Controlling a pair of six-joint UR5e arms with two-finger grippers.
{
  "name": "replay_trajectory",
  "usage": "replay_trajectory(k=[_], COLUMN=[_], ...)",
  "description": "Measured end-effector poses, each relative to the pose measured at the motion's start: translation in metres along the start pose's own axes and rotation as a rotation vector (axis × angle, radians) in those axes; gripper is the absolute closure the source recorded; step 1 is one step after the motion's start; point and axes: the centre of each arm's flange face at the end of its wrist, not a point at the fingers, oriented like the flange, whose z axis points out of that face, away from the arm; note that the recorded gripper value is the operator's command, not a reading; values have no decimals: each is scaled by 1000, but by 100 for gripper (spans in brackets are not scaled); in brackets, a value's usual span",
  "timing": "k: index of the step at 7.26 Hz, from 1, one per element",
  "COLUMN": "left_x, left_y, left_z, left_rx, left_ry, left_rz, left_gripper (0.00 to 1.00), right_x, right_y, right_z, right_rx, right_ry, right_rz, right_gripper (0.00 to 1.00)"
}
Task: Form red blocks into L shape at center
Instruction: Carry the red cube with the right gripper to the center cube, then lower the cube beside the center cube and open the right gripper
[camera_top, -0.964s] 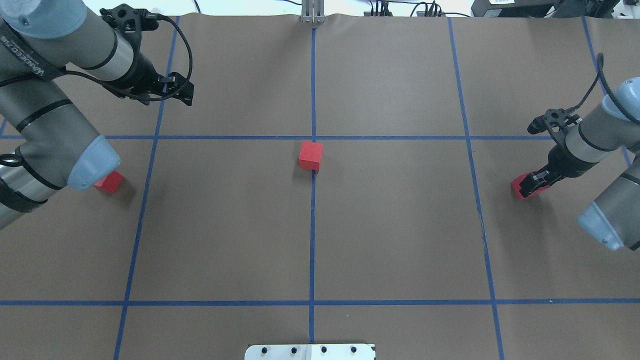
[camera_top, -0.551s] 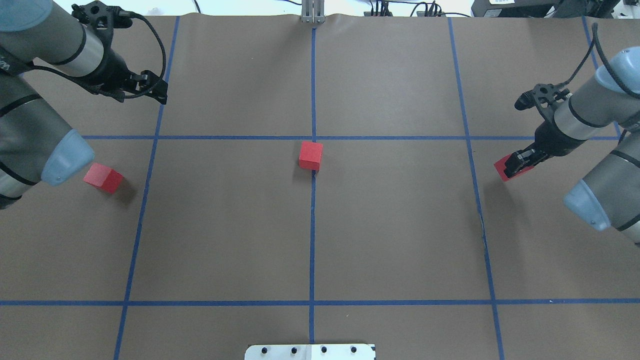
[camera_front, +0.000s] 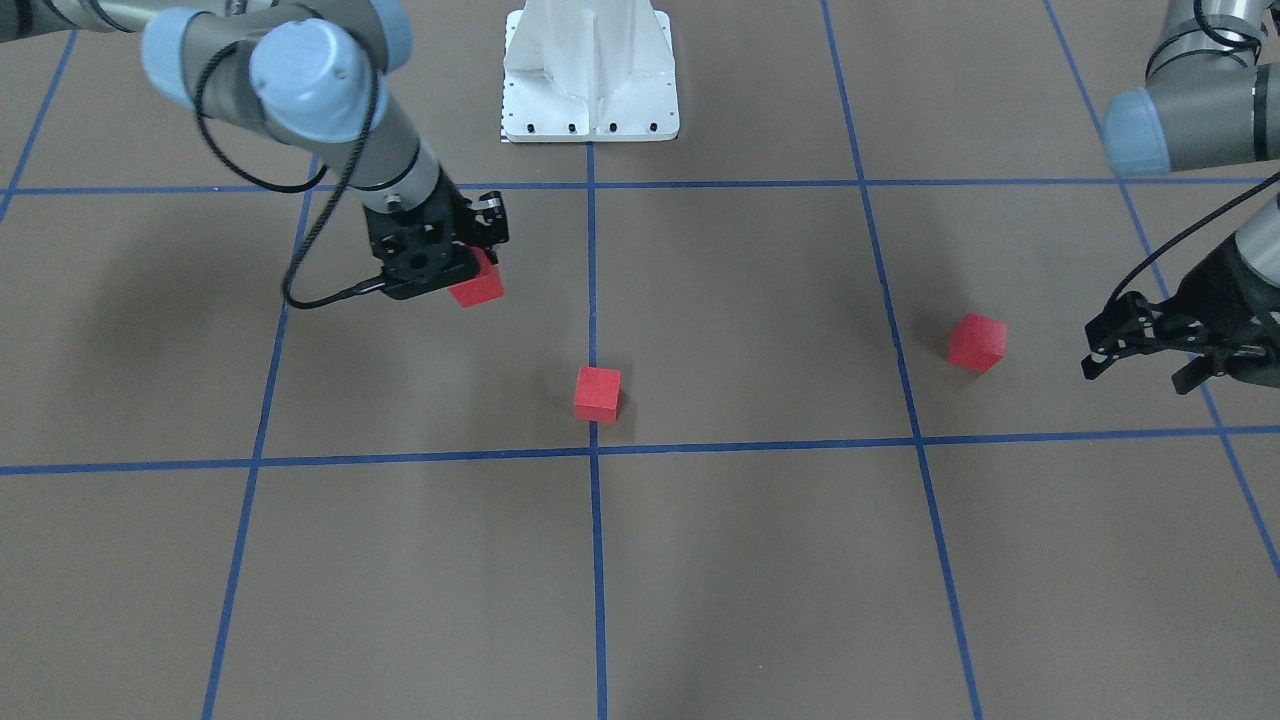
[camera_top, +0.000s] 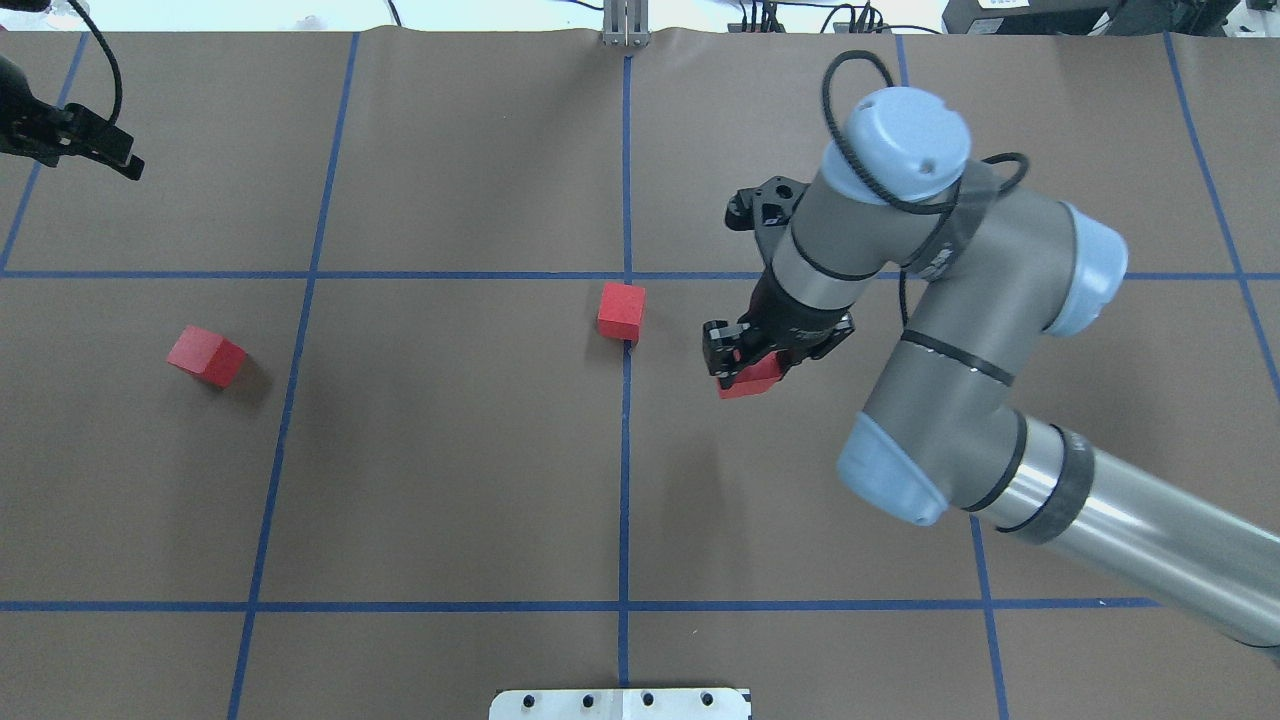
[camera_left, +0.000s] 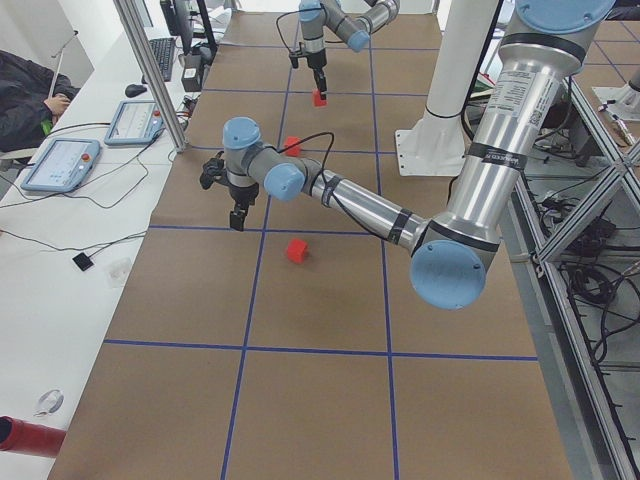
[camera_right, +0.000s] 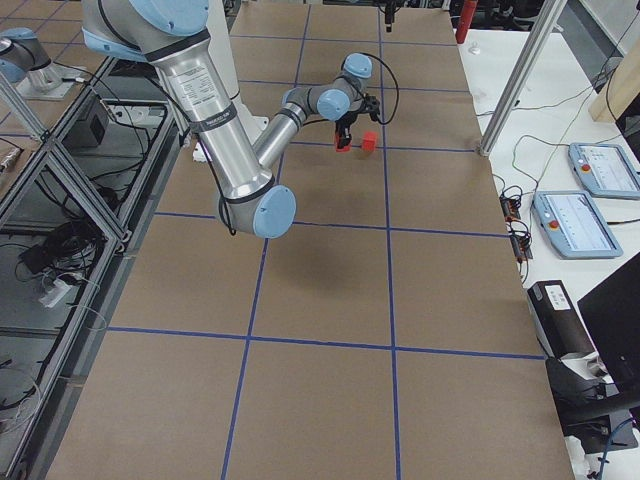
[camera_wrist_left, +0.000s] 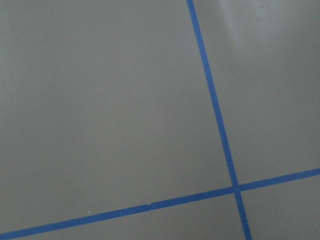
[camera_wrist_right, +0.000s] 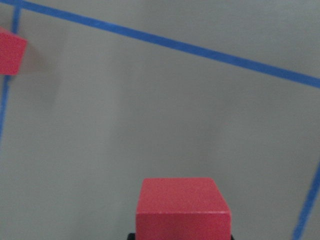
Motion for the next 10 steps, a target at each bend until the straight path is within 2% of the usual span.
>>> replay_trajectory(k=[2,3,5,8,10], left_x=[-32,-40,-48,-49,-49], left_y=[-1,-1,-1,-1,0], left_z=[0,3,8,9,10], left_rx=[-17,-24,-33,-34,-36], left_ry=[5,6,5,6,6], left_rz=[-11,-20,-30,-31,-32], left_gripper=[0,0,0,0,0], right_x=[-80,-100,-109,-94,-89], right_y=[-22,-33,-41,-49,-53], right_z=[32,54,76,97,99], right_rx=[39,60,85,107,119], right_ry=[16,10,8,59,77], right_rz=[106,154,220,228,220], right_gripper=[100,100,100,100,100])
